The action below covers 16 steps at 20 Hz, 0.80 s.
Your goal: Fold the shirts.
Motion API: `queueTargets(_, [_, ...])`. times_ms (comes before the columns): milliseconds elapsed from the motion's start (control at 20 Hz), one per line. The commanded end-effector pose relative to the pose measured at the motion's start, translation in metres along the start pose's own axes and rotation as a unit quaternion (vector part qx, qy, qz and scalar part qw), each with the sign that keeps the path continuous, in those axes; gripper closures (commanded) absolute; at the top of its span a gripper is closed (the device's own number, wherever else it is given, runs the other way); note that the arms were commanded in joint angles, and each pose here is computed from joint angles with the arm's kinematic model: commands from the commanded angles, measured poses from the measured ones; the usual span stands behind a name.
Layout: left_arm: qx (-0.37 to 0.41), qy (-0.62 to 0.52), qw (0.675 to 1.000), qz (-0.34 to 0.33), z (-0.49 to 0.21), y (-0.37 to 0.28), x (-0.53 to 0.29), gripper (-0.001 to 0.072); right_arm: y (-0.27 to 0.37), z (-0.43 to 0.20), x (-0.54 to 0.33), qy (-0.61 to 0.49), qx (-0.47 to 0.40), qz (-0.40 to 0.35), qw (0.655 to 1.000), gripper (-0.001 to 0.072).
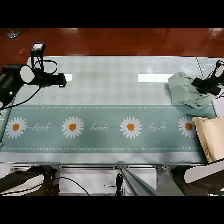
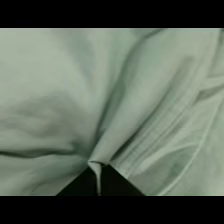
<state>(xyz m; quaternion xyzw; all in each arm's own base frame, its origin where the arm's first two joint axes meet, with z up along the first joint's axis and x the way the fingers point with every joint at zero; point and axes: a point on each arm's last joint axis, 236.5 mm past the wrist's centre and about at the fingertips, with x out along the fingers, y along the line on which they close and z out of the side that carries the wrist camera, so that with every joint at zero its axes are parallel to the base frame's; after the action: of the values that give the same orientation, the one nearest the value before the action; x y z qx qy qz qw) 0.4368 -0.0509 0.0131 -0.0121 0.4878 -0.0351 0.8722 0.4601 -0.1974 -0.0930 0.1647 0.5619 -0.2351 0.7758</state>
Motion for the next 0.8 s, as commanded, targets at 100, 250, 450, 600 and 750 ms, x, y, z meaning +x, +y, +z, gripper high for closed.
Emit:
queueTargets(100, [-0.011,0.058,0.998,0.010,-0.023,0.012,-0.028,0.0004,0.075,0.058,-0.100,-0.076,-0.034,0.162,0.983,0.0692])
queueTargets(250, [-0.027,0.062,0.998,0.016,-0.033,0.024,-0.066,0.0004,0.106,0.106,-0.236,-0.214,-0.038,0.249,0.944,0.0693])
queueTargets(450, [-0.055,-0.002,0.997,-0.052,-0.050,-0.009,-0.123,0.0004,0.118,0.103,-0.399,-0.383,-0.086,0.277,0.877,0.0693])
queueTargets(600, [-0.067,-0.040,0.991,-0.112,-0.078,-0.040,-0.145,0.0004,0.121,0.070,-0.493,-0.458,-0.119,0.294,0.830,0.0693])
queueTargets(750, [-0.059,-0.031,0.991,-0.120,-0.106,-0.047,-0.143,0.0004,0.134,0.023,-0.572,-0.517,-0.170,0.317,0.776,0.0693])
